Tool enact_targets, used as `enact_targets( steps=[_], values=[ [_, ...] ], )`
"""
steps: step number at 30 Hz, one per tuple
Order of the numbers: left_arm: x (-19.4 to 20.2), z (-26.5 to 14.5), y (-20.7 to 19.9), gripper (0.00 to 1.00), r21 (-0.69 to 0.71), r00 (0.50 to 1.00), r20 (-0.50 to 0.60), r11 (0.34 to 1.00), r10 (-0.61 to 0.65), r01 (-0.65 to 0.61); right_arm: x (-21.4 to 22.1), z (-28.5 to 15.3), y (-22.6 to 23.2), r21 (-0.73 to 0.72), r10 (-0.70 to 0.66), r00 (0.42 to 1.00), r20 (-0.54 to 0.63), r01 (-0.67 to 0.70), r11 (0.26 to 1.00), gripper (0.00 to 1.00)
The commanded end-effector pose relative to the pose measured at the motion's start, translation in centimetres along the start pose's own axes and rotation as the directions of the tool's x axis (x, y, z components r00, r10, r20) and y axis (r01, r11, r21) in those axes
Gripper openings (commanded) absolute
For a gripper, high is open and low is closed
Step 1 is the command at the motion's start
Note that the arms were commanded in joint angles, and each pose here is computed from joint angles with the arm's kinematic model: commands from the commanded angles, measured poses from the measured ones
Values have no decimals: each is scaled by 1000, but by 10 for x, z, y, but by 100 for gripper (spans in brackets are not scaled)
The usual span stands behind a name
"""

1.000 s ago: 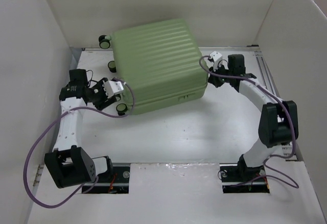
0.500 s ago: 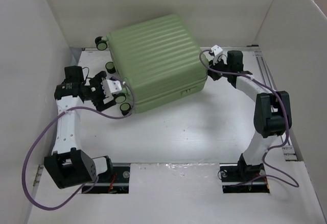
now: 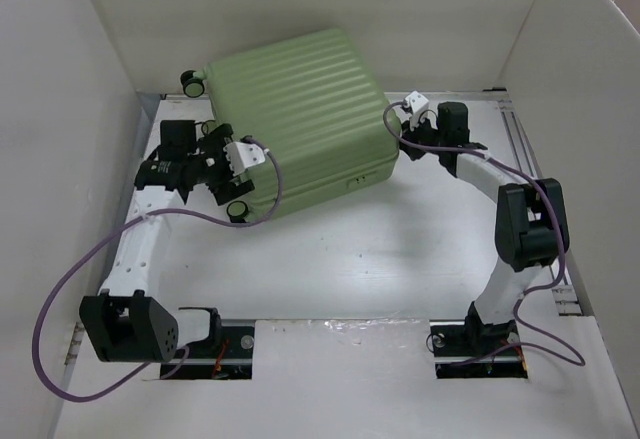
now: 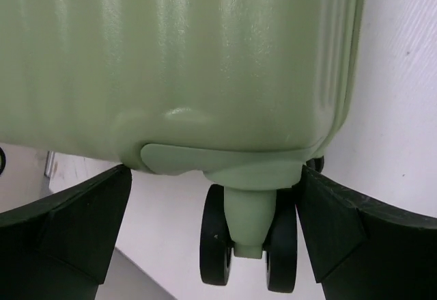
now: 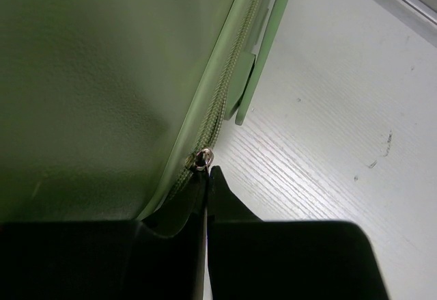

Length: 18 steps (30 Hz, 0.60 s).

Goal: Pack the luggage

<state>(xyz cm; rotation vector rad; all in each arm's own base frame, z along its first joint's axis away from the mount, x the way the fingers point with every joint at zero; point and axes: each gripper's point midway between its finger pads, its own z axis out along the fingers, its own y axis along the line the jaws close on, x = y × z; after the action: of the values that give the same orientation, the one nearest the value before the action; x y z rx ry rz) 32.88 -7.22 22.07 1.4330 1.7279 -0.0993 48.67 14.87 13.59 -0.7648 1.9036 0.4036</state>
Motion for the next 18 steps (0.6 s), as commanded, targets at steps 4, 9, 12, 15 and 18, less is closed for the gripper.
enact_targets(
  steps=[4,9,12,15,18],
  values=[
    [24,41,4,38,-52,983,-145,992,-117,111,-88,-4,20,-1,-112,967,227,115,993,0],
    [14,39,4,0,-43,983,-127,991,-131,126,-122,-15,-37,207,-73,963,259,19,978,0],
    [-5,30,-11,0,-35,998,-68,999,-19,17,-143,-16,-69,313,-73,956,286,-21,949,0],
    [-15,29,-26,0,-11,999,-27,1000,29,-29,-154,0,-80,313,-66,949,307,-36,949,0],
    [-16,30,-40,0,55,1000,-16,998,6,-5,-166,21,-67,181,-96,918,386,27,983,0]
  ],
)
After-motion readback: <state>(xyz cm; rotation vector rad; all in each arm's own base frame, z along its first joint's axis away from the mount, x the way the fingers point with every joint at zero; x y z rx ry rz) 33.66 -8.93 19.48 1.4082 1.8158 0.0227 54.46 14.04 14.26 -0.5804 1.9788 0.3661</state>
